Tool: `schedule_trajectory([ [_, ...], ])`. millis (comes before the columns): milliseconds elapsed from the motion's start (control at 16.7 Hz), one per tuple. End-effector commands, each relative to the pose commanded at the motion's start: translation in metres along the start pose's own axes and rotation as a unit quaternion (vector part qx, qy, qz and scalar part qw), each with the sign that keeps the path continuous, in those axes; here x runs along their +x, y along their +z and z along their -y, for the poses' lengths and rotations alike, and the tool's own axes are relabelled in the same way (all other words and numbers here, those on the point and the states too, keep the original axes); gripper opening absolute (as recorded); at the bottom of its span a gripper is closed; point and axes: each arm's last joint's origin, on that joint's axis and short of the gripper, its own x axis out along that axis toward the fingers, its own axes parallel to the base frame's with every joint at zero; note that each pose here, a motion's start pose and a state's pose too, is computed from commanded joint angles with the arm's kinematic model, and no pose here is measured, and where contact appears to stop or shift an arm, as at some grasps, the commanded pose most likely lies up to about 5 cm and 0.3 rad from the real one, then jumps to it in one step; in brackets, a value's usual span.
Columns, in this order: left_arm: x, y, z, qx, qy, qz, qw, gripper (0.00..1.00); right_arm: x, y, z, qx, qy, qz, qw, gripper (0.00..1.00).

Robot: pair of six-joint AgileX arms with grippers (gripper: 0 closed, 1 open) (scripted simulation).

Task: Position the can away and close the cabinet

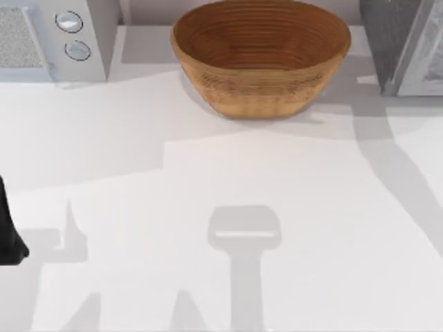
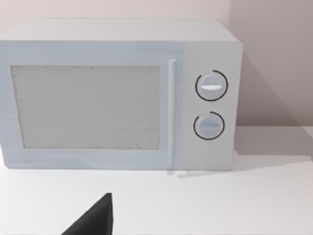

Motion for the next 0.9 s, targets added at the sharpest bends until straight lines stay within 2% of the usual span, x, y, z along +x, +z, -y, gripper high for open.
schedule_trajectory([
  [900, 0.0, 0.0, 0.0, 0.0, 0.0, 0.0, 1.0, 1.0, 0.05, -0.001, -0.001, 0.0, 0.0, 0.0, 1.0, 1.0],
])
